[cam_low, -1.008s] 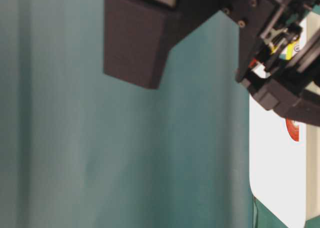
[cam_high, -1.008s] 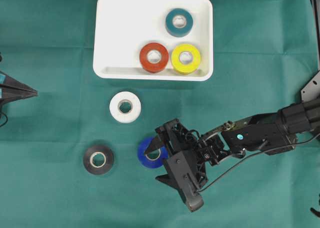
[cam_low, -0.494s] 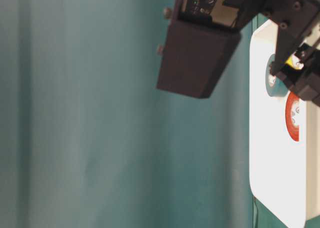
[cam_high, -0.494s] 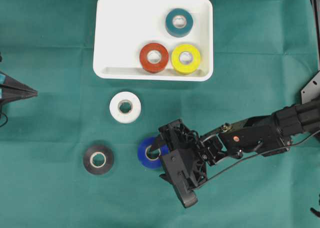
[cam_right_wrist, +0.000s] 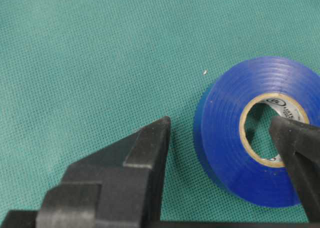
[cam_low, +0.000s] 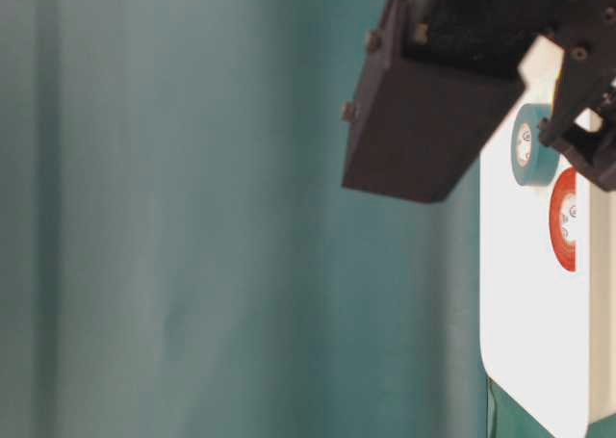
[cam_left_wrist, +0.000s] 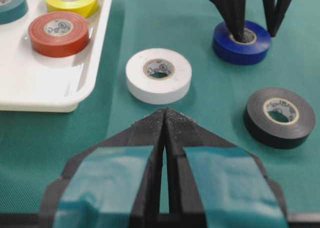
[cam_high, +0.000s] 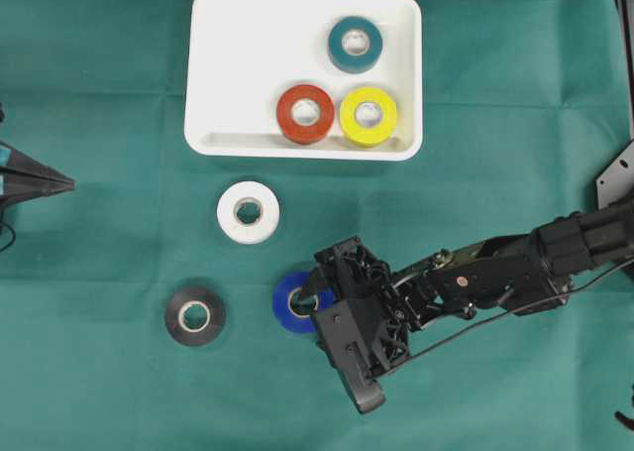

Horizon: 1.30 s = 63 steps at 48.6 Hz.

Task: Put the tape into the white case with the right arm.
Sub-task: 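Move the right gripper down to the blue roll and grip its hole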

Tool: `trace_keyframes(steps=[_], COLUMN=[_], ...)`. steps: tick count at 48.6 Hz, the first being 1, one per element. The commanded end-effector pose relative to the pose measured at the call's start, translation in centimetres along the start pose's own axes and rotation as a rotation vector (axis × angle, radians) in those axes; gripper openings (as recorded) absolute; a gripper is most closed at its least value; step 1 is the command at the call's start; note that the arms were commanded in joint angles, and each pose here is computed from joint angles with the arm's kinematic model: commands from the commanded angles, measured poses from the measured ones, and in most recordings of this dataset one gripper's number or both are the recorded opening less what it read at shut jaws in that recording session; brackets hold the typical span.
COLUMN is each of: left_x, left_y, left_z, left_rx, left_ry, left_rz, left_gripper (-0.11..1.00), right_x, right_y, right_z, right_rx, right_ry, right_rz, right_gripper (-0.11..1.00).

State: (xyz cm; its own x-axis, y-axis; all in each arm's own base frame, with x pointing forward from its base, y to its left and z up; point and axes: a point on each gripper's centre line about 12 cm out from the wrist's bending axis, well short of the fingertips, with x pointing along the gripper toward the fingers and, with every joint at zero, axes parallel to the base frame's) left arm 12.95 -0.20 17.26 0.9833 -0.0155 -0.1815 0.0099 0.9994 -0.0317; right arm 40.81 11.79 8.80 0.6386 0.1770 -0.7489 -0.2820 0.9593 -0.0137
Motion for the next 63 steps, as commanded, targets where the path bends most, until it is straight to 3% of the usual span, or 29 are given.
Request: trace_keyframes(steps=[1,8,14,17,37,50,63], left_x=[0.1,0.1,0.1,0.1,0.1,0.1,0.1], left_y=[0.0,0.0,0.0,0.0,0.0,0.0,0.0], left_z=[0.5,0.5,0.4,0.5,0.5,0.4,0.4], left_rx=[0.000,0.000,-0.001,-0.001,-0.001,0.000,0.001], left_ry=[-0.012,-0.012,-0.011,-0.012,-0.012,-0.011,-0.011], left_rz=[0.001,0.001,0.003,0.003,0.003,0.001,0.003], left_gripper=[0.01,0.01,0.01,0.01,0.01,0.01,0.01], right_x=[-0.4,-0.4,-0.4,-0.4,-0.9,-3.6,-5.2], right_y=[-0.2,-0.3,-0.3,-0.3,-0.2,-0.3,-0.7], right_z=[1.0,1.6,2.0,2.0,2.8,5.0,5.7], right_rx=[0.005,0.005,0.005,0.004,-0.001,-0.008,-0.009], right_ry=[-0.022,-0.033,-0.046,-0.048,-0.067,-0.138,-0.116], right_rz=[-0.006,-0.008,-0.006,-0.006,-0.006,-0.012,-0.048], right_gripper=[0.42,0.36,0.10,0.03,0.03,0.03,0.03])
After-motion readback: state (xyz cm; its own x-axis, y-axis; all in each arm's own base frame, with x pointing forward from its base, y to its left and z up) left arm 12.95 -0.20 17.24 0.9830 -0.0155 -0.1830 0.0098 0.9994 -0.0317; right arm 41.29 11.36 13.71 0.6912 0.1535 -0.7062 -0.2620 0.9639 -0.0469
